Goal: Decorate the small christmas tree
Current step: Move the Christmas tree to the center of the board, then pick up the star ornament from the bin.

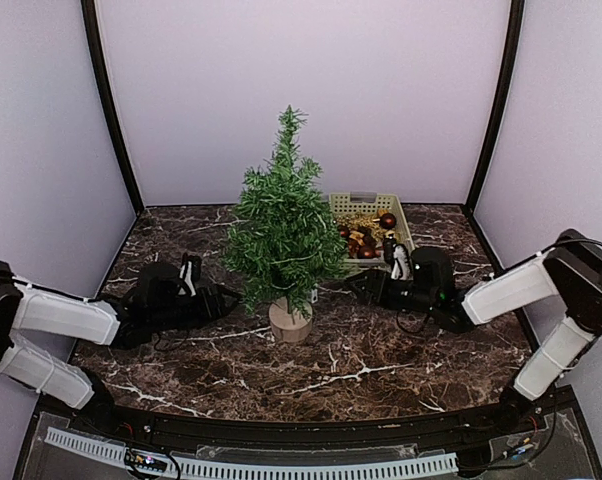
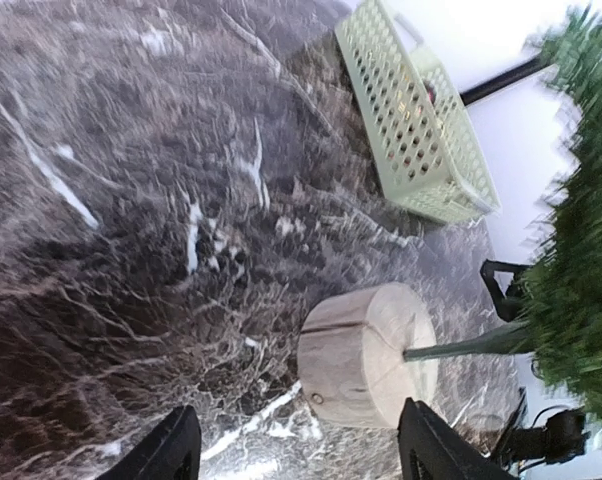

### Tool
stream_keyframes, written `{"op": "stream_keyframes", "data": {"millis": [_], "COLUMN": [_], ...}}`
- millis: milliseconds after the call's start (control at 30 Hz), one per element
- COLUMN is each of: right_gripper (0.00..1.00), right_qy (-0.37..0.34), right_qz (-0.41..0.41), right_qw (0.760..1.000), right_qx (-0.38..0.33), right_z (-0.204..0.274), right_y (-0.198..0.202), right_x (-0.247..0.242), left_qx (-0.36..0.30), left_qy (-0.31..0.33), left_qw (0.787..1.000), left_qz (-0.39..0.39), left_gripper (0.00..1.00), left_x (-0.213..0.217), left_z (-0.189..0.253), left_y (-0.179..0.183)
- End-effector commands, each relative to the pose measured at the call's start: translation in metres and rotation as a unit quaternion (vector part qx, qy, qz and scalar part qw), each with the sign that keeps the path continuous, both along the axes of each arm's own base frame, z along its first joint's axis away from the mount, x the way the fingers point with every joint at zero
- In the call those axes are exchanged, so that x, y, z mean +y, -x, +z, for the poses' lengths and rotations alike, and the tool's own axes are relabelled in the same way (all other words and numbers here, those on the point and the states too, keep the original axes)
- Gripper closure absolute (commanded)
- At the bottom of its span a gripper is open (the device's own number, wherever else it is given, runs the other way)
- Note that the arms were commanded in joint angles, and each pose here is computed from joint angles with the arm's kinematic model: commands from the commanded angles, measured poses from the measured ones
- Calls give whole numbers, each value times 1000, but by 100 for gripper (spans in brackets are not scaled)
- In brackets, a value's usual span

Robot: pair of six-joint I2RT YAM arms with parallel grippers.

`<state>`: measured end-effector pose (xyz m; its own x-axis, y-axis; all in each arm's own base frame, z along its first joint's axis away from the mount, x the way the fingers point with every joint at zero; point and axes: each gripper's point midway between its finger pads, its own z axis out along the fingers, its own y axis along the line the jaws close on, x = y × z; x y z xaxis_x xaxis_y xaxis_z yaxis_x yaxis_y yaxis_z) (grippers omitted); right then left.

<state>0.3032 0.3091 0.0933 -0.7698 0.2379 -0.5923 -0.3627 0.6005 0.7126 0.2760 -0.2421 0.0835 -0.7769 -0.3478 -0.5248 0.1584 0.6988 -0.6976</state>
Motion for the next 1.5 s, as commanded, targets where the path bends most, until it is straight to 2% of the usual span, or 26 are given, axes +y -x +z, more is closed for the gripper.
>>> {"op": "stream_keyframes", "data": {"millis": [0,167,233,267,367,700,1033,1333,1467], "right_gripper": [32,28,30,31,31,43,50,55,56], "right_qy": [98,231,266,285,326,347,369,314,316], "right_qz": [-80,-130,-130,-129,-139,-90,-88,-130,-144], "right_qw": [991,963,955,949,934,933,925,940,938], "right_qx": [-30,-37,-34,-32,-37,-10,-11,4,10], "right_z": [20,51,62,64,72,36,12,-5,-17], "right_y": [-15,-49,-66,-74,-105,-176,-238,-298,-312], "right_x": [-57,-111,-120,-123,-129,-106,-94,-85,-87], "left_qx": [21,-8,-25,-12,-38,-90,-111,-104,-100], "left_qy": [-31,-58,-62,-65,-75,-111,-162,-184,-183], "left_qw": [999,998,998,997,996,990,979,976,976], "left_qz": [11,21,22,25,13,18,52,59,57], "left_gripper": [29,27,26,26,26,25,25,25,25], "left_x": [35,71,83,92,102,149,185,194,193], "left_z": [8,56,84,84,113,148,133,117,113], "left_y": [6,-4,-14,-14,-26,-62,-78,-78,-77]}}
